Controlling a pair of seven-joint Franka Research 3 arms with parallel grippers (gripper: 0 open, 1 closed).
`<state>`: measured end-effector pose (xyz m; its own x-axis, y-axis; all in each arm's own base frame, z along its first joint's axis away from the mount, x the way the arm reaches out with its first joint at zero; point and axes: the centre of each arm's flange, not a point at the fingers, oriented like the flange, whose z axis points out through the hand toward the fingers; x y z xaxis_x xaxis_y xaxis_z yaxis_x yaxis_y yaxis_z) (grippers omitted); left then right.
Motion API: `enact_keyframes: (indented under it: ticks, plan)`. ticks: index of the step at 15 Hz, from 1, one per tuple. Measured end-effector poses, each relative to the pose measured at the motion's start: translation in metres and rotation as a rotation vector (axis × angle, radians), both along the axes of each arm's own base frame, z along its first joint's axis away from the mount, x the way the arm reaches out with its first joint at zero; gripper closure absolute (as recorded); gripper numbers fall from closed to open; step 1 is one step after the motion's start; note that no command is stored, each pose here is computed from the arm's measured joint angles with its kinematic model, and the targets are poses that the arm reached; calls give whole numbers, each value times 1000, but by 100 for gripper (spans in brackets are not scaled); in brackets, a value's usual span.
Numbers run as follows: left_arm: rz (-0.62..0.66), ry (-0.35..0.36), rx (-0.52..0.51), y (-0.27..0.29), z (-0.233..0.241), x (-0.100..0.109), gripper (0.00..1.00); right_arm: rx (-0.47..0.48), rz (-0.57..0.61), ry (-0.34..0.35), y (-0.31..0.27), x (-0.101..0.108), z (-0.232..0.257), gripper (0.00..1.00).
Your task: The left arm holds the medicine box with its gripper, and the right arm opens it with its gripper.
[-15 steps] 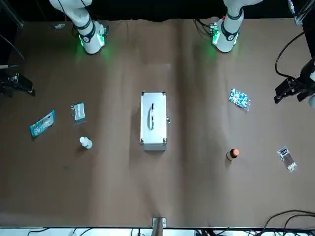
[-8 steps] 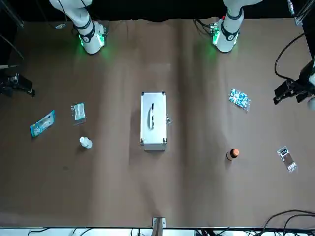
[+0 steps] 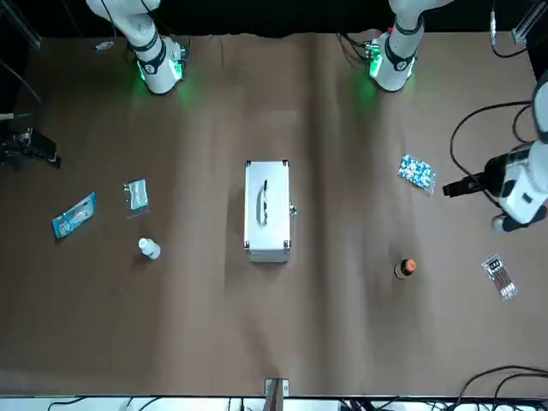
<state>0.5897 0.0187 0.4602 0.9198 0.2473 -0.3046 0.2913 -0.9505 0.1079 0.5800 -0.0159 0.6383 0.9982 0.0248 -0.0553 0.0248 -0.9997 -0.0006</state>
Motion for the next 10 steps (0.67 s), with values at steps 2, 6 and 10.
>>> enact_keyframes:
  ticks: [2,6,10]
  plan:
    - [79,63,21,-7,-22,-6,0,2,23,2,13,1,-1,1]
    - [309,125,21,-28,-60,-11,0,-1,133,31,86,2,-16,1]
    - [531,124,18,-70,-88,-13,0,-9,229,48,165,-1,-38,1]
